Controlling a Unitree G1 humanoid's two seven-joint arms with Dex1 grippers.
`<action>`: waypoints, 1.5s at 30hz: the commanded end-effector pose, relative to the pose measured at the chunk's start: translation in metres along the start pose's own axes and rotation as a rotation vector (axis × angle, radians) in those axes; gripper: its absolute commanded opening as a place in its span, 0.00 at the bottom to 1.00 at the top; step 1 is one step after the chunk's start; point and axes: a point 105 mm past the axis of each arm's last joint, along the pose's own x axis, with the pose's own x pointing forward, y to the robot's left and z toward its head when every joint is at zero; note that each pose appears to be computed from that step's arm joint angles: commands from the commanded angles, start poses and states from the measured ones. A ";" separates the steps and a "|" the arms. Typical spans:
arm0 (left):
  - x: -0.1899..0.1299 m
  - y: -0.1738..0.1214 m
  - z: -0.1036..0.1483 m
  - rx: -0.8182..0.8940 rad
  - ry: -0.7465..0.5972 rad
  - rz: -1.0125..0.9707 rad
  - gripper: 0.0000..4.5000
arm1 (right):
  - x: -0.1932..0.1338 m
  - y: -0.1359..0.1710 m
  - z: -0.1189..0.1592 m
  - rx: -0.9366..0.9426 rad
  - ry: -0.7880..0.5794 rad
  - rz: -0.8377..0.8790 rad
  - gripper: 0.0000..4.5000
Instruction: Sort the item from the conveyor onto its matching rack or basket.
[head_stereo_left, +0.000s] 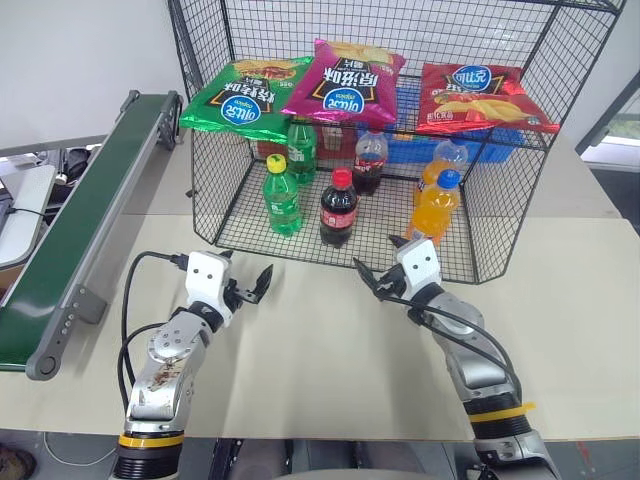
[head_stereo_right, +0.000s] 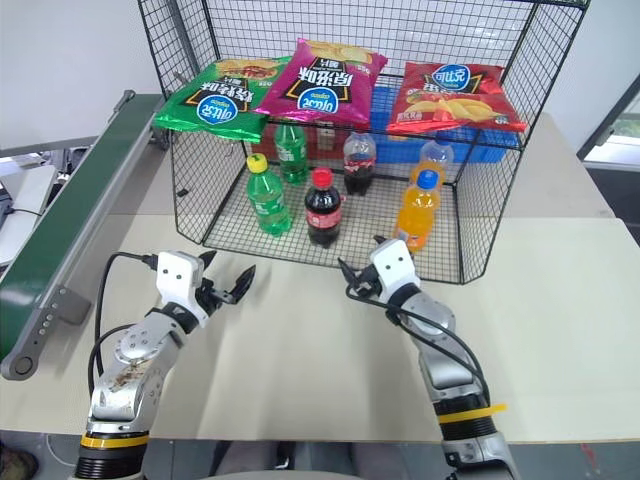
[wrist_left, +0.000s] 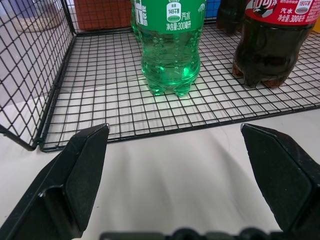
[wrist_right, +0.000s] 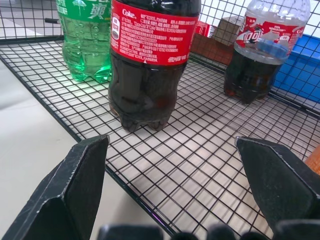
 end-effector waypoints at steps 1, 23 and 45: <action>-0.016 0.007 0.020 -0.022 -0.053 0.020 1.00 | -0.013 -0.010 0.023 -0.012 -0.041 -0.015 0.99; -0.044 0.020 0.044 0.012 -0.077 -0.048 1.00 | -0.039 -0.016 0.041 -0.032 -0.033 0.030 0.99; -0.055 0.028 0.039 0.018 -0.053 -0.014 1.00 | -0.037 -0.007 0.057 -0.057 -0.078 0.115 0.99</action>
